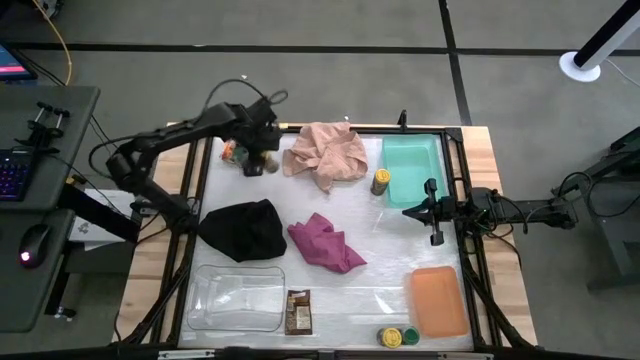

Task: Sort spices by type
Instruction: Put the top left yellow seasoning bottle into the transparent bin

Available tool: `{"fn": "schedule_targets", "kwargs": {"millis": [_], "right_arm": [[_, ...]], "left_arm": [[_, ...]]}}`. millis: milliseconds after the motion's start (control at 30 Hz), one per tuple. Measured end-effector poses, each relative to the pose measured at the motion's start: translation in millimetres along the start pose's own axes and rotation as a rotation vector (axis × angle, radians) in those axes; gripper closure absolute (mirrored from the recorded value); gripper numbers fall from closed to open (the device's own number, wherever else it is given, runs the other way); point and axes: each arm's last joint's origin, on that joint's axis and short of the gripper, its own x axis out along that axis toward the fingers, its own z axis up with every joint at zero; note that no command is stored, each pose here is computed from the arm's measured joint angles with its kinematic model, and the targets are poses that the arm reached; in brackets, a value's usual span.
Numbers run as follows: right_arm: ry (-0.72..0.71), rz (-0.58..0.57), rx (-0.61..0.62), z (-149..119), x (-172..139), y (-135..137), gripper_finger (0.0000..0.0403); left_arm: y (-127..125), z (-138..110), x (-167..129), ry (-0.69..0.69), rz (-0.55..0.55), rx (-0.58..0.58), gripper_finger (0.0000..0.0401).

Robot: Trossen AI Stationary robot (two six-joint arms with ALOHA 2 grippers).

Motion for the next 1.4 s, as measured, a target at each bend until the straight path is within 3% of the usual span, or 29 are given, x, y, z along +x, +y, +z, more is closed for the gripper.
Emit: {"fn": "schedule_targets", "kwargs": {"millis": [100,167,333,467,567,700,900,1000,1133,1267,1400], "right_arm": [[0.000,0.000,0.000,0.0,0.0,0.0,0.0402],[0.000,0.000,0.000,0.0,0.0,0.0,0.0402],[0.000,0.000,0.000,0.0,0.0,0.0,0.0402],[0.000,0.000,0.000,0.0,0.0,0.0,0.0402],[0.000,0.000,0.000,0.0,0.0,0.0,0.0402],[0.000,0.000,0.000,0.0,0.0,0.0,0.0402],[0.000,0.000,0.000,0.0,0.0,0.0,0.0402],[0.000,0.000,0.000,0.0,0.0,0.0,0.0402],[0.000,0.000,0.000,0.0,0.0,0.0,0.0402],[0.000,0.000,0.000,0.0,0.0,0.0,0.0402],[0.000,0.000,0.000,0.0,0.0,0.0,0.0402]], "left_arm": [[-14.6,18.0,-43.8,-0.162,0.005,-0.031,0.0211],[-38.9,23.3,-71.7,-0.211,-0.027,-0.007,0.0211],[-131.2,14.2,-116.5,-0.191,-0.204,0.078,0.0211],[-205.6,-6.9,-142.5,-0.143,-0.354,0.110,0.0211],[-250.9,-25.5,-151.8,-0.071,-0.377,0.105,0.0211],[-298.4,-44.8,-143.9,0.042,-0.368,0.048,0.0211],[-342.3,-61.4,-95.1,0.195,-0.258,-0.039,0.0211],[-349.7,-69.2,-66.4,0.276,-0.166,-0.044,0.0211],[-353.8,-72.5,-40.5,0.297,-0.128,-0.038,0.0211],[-358.2,-73.1,-29.4,0.261,-0.176,-0.065,0.0211],[-358.0,-79.0,-23.7,0.317,-0.181,-0.101,0.0208]]}}
